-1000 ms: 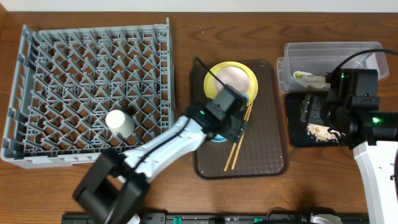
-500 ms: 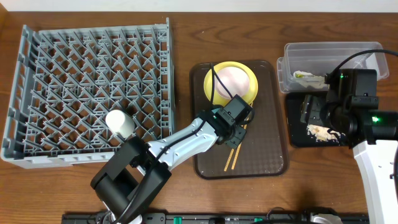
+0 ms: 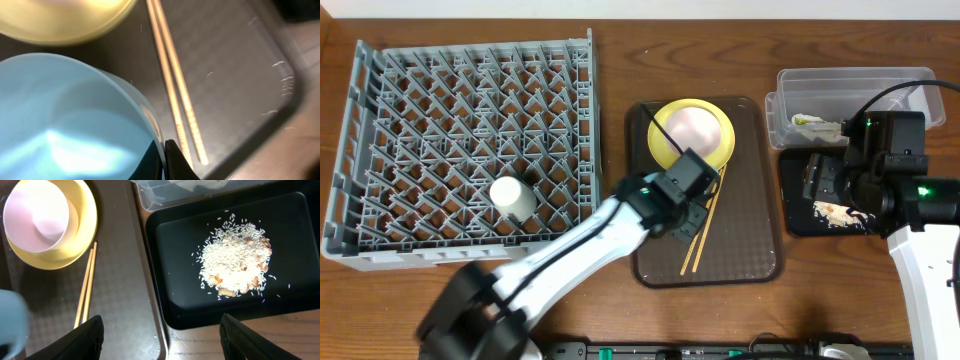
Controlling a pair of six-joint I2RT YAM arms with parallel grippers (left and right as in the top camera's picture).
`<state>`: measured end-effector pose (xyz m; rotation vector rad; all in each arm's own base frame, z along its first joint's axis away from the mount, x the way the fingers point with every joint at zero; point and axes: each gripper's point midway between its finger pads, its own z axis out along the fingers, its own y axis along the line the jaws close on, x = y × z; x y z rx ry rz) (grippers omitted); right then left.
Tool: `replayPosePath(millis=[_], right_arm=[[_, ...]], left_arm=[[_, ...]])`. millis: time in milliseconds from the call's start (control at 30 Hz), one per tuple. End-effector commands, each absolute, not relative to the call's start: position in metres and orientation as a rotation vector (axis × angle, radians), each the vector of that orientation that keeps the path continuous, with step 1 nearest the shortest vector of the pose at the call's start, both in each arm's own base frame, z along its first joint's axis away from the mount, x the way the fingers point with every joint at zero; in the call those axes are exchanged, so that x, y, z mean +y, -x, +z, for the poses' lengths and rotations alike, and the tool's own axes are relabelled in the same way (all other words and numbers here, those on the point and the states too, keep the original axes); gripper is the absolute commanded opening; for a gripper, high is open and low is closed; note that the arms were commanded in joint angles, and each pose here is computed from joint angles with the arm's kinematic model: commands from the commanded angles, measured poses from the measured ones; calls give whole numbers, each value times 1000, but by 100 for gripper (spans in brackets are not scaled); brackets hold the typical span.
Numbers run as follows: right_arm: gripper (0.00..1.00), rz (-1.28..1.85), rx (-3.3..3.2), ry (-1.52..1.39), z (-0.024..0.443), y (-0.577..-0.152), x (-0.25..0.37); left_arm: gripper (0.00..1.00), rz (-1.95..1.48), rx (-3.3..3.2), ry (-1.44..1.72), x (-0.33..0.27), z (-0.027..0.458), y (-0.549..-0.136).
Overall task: Sort waste into correct bins and load items into the dishwasher rack
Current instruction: 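Release the cup and move left gripper toward the light blue bowl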
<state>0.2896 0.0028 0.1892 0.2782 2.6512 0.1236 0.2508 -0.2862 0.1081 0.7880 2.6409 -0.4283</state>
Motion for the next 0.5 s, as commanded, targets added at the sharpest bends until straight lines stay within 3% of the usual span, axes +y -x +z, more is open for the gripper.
replayPosePath(millis=[0,467], right_arm=[[72,112,2643,-287,192,-291,0],[72,113,2642,-287,192,-291,0]], left_arm=[[6,-512,2498,-659,-275,175,-275],[6,-708,2283,-197,-140,301,-385]])
